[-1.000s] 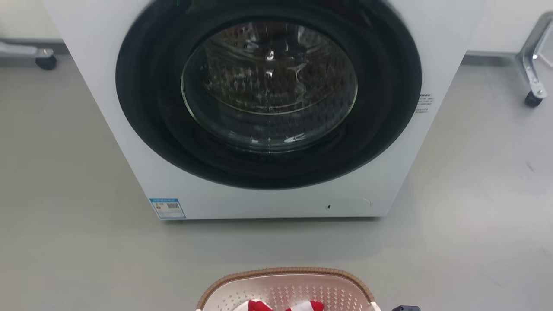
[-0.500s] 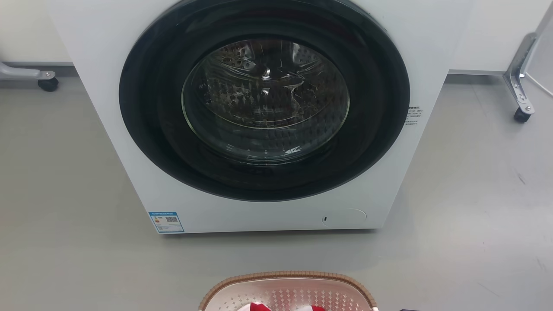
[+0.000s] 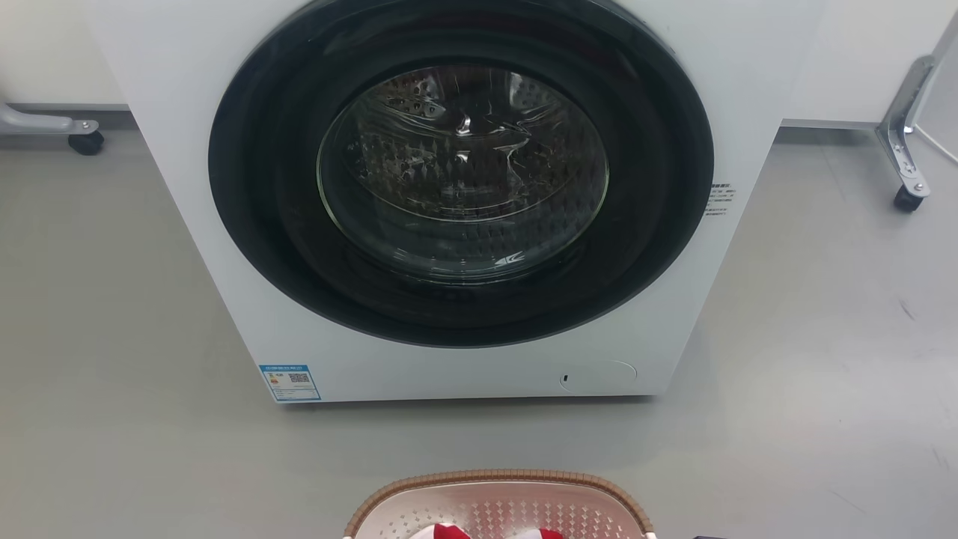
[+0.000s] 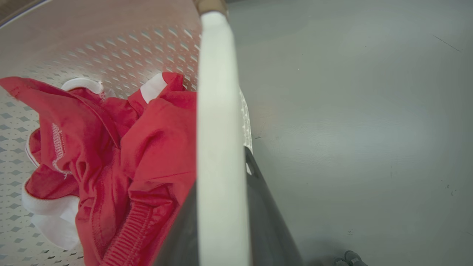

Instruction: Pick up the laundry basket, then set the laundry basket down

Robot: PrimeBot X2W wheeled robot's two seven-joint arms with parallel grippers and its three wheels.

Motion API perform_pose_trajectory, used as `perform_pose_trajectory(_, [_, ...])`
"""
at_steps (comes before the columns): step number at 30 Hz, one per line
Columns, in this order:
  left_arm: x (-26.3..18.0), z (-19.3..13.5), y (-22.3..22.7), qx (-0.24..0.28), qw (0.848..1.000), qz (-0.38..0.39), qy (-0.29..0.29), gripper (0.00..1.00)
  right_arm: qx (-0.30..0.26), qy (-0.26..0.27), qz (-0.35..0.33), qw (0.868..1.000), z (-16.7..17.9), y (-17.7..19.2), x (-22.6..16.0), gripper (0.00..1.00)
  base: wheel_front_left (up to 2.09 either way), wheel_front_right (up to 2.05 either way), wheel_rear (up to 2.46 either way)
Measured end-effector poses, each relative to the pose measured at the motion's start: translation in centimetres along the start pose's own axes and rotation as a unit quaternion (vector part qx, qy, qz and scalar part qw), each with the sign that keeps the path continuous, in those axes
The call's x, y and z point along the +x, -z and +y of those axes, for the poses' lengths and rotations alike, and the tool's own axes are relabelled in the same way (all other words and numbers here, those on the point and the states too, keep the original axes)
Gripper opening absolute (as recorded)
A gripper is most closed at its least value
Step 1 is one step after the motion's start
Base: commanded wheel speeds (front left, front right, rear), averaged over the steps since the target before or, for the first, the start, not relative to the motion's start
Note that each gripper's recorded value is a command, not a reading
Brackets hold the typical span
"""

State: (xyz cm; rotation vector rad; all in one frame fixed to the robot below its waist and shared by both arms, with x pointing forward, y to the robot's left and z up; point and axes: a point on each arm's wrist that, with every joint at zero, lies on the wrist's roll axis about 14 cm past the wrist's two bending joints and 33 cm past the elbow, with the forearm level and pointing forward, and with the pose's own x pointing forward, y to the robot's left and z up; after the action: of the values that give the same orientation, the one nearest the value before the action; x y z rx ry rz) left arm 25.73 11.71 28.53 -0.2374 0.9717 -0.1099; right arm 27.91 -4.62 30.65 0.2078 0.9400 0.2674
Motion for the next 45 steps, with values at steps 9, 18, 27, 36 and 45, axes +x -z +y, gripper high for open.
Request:
perform_pose_trajectory(9, [0.0, 0.0, 0.0, -0.001, 1.0, 0.001, 0.0, 0.0, 0.0, 0.0, 0.0, 1.0, 0.0, -0.2, 0.1, 0.0, 0.0, 0.0, 0.0])
perform_pose_trajectory(18, [0.1, 0.0, 0.1, 0.001, 1.0, 0.004, 0.0, 0.0, -0.007, -0.002, 0.002, 1.0, 0.1, -0.1, 0.1, 0.0, 0.0, 0.0, 0.0])
perform_pose_trajectory(27, [0.2, 0.1, 0.1, -0.001, 1.0, 0.003, -0.002, 0.0, -0.012, -0.005, -0.002, 1.0, 0.3, -0.4, 0.3, 0.0, 0.0, 0.0, 0.0])
perform_pose_trajectory(36, [1.1, 0.1, -1.5, 0.002, 1.0, -0.003, -0.002, 0.0, -0.013, -0.004, -0.013, 1.0, 0.0, -2.1, 1.3, 0.0, 0.0, 0.0, 0.0])
perform_pose_trajectory(45, [3.3, 0.1, -6.8, 0.005, 0.999, -0.041, -0.002, 0.0, -0.02, -0.002, -0.052, 0.998, -0.4, -7.6, 3.8, 0.0, 0.0, 0.0, 0.0])
